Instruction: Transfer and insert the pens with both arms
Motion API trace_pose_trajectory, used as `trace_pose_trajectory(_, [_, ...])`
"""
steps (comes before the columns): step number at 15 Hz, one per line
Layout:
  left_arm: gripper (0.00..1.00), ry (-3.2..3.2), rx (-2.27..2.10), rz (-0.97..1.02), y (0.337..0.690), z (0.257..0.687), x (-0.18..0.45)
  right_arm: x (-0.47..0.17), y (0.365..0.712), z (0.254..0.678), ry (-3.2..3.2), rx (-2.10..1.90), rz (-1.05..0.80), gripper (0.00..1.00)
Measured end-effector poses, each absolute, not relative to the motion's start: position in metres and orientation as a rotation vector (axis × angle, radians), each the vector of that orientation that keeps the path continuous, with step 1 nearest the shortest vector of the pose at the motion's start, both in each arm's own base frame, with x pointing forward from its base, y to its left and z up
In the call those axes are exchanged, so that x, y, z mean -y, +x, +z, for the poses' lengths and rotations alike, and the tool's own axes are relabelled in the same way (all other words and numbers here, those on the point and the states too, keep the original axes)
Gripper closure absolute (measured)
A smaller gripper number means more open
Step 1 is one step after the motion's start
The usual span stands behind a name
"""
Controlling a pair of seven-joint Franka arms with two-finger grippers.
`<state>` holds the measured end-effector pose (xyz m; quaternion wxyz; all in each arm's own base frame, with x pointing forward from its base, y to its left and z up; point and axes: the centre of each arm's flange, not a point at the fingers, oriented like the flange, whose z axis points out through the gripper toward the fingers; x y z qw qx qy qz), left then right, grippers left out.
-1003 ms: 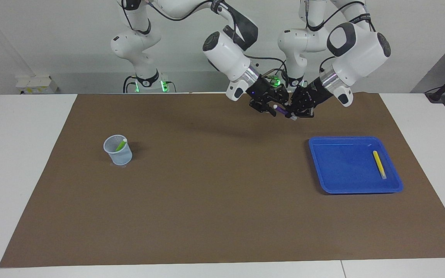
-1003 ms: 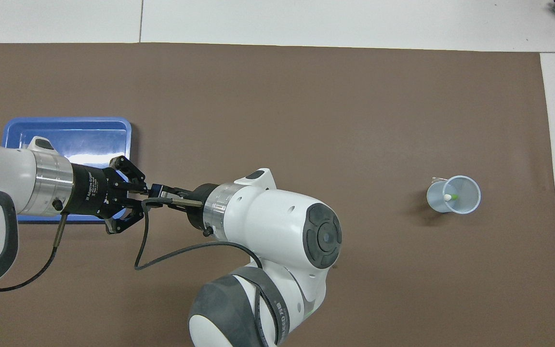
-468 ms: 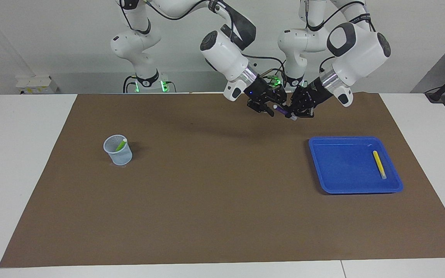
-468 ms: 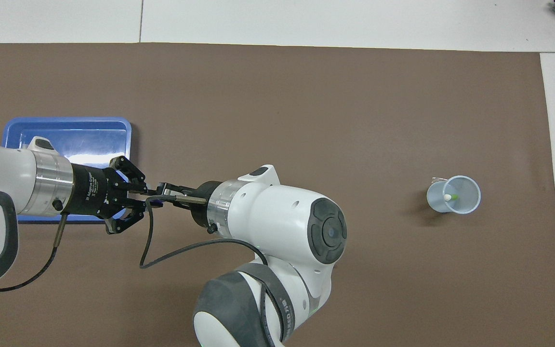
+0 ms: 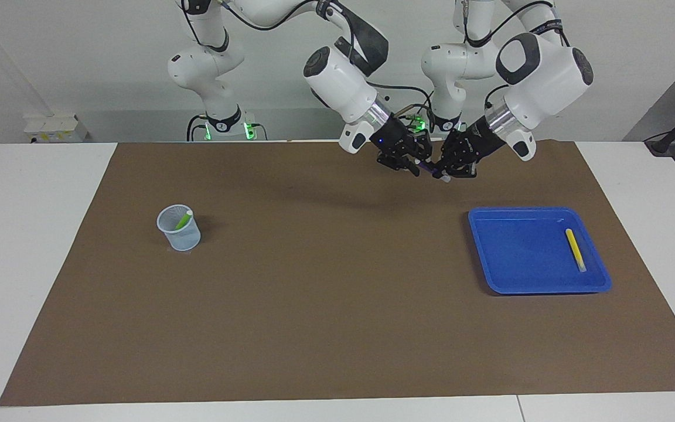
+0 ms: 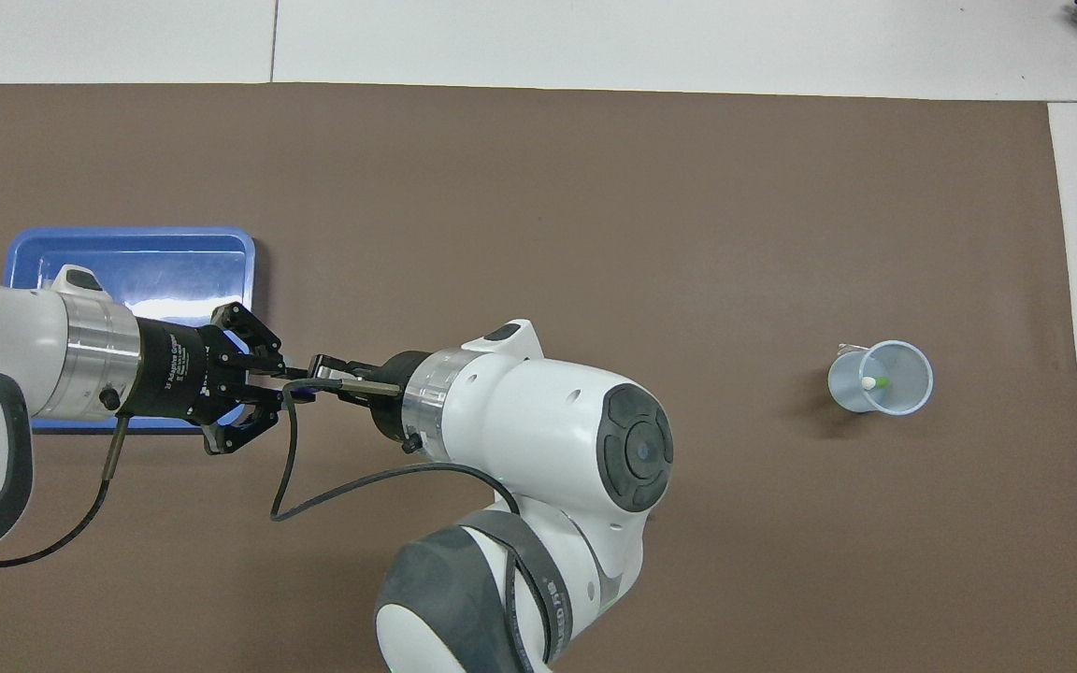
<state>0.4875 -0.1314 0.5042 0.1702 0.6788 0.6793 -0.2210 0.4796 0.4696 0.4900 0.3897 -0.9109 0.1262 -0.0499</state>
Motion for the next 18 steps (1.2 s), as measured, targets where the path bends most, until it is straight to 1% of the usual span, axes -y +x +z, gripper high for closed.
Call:
trace_pose_trajectory(2, [0.82,1.929,-1.93,-0.629,0.4873,0.5039,0.1317,-0.4697,0.4795,0.4904,-2.315,-0.32,-0.127,0.69])
trace_pose_trajectory(5, [0.82,1.93,-1.93,-0.629,0.4872,0.5037,0.1318,-0.4698,0.4794,0.4906,-2.315,-0.32,-0.127,0.7])
trace_pose_trajectory(6, [0.82,1.933,-1.929,-0.631,0.4866,0.5027,0.1329,-0.4706,0.4791,0.4921,-2.312,-0.317,-0.128,0.78])
trace_pose_trajectory(9, [0.82,1.933,-1.929,-0.632,0.4864,0.5024,0.1332,-0.4707,0.4789,0.4923,-2.312,-0.317,-0.128,0.82])
trace_pose_trajectory(16, [0.82,1.933,-1.929,-0.632,0.4863,0.5024,0.1332,-0.4707,0.4789,0.4923,-2.312,-0.317,-0.128,0.82])
trace_pose_trajectory(18, [0.8,1.933,-1.929,-0.632,0.4862,0.5027,0.1332,-0.4704,0.4791,0.4919,-2.313,-0.318,-0.128,0.82])
